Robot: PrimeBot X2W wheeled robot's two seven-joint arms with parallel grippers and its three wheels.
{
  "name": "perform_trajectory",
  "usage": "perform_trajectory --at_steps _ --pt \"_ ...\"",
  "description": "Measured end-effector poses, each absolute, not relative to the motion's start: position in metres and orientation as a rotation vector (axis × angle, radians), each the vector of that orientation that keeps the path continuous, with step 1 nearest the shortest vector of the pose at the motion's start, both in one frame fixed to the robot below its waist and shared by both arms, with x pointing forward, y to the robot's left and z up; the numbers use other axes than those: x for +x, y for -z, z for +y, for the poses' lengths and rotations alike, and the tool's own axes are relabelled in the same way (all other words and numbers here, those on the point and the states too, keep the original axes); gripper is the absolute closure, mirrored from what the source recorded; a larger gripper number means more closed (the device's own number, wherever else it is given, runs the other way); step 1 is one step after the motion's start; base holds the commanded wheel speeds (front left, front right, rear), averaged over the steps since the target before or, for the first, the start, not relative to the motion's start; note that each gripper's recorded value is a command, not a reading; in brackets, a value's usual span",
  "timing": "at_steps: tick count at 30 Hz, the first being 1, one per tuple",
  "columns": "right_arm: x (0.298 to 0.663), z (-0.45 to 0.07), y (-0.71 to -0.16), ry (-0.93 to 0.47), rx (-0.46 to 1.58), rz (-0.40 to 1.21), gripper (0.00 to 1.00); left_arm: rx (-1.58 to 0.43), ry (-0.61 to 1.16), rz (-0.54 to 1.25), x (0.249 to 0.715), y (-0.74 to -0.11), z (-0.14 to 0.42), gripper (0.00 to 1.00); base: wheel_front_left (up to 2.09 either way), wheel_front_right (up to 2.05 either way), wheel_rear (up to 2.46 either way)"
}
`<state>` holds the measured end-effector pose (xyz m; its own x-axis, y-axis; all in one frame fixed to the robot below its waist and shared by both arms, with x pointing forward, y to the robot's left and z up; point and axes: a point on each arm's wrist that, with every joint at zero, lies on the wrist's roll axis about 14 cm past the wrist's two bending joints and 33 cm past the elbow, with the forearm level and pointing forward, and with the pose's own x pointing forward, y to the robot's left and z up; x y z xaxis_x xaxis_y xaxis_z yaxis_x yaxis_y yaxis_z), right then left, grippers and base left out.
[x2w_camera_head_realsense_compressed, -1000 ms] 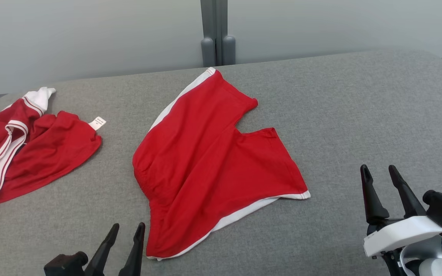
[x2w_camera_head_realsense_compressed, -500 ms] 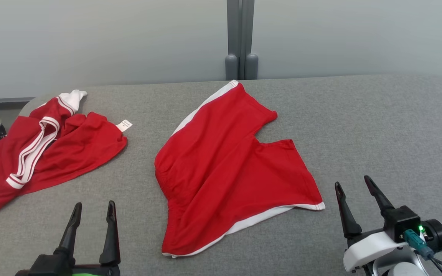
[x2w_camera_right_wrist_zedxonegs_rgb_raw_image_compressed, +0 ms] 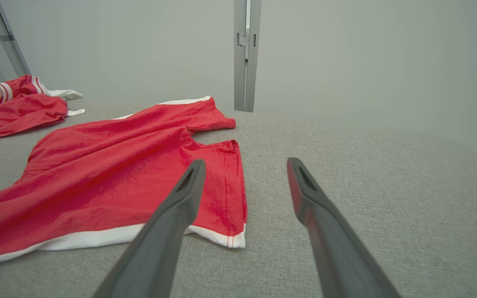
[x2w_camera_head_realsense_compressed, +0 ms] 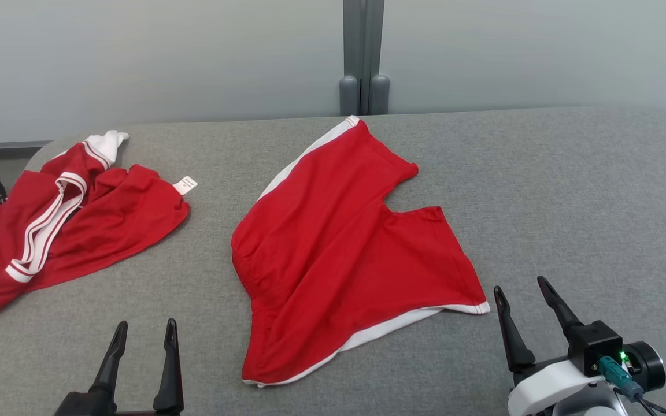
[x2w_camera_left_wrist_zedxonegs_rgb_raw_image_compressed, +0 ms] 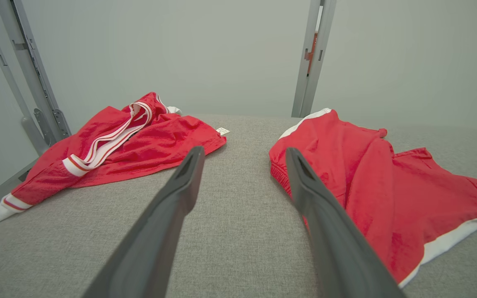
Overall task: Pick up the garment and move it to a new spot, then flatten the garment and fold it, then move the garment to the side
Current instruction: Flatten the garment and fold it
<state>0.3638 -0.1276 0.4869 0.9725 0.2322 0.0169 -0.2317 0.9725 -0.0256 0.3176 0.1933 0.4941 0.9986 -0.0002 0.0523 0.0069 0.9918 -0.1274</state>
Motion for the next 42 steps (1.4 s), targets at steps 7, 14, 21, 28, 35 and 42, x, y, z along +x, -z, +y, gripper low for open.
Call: perform_trajectory --at_steps 7,14,21,28,35,42 --pt "0.362 -0.132 -0.48 -0.219 -0.016 0.003 0.0 -0.133 0.029 -0.041 0.323 -0.491 0.185 0.0 0.0 0.0 0.0" --pt "0.364 -0.135 -0.471 -0.204 0.026 0.034 0.0 -0.165 0.126 0.063 0.316 -0.461 0.156 0.0 0.0 0.0 0.0" --pt "0.382 -0.111 -0.427 -0.295 -0.116 0.352 0.0 -0.157 0.228 0.368 0.299 -0.409 0.141 0.0 0.0 0.0 0.0" --pt "0.394 -0.121 -0.405 -0.296 -0.24 0.577 0.0 -0.174 0.303 0.494 0.308 -0.41 0.124 0.0 0.0 0.0 0.0" --pt "0.402 -0.112 -0.389 -0.318 -0.247 0.656 0.0 -0.178 0.363 0.582 0.314 -0.401 0.107 0.0 0.0 0.0 0.0" --pt "0.403 -0.109 -0.377 -0.328 -0.239 0.689 0.0 -0.179 0.369 0.665 0.309 -0.385 0.109 0.0 0.0 0.0 0.0"
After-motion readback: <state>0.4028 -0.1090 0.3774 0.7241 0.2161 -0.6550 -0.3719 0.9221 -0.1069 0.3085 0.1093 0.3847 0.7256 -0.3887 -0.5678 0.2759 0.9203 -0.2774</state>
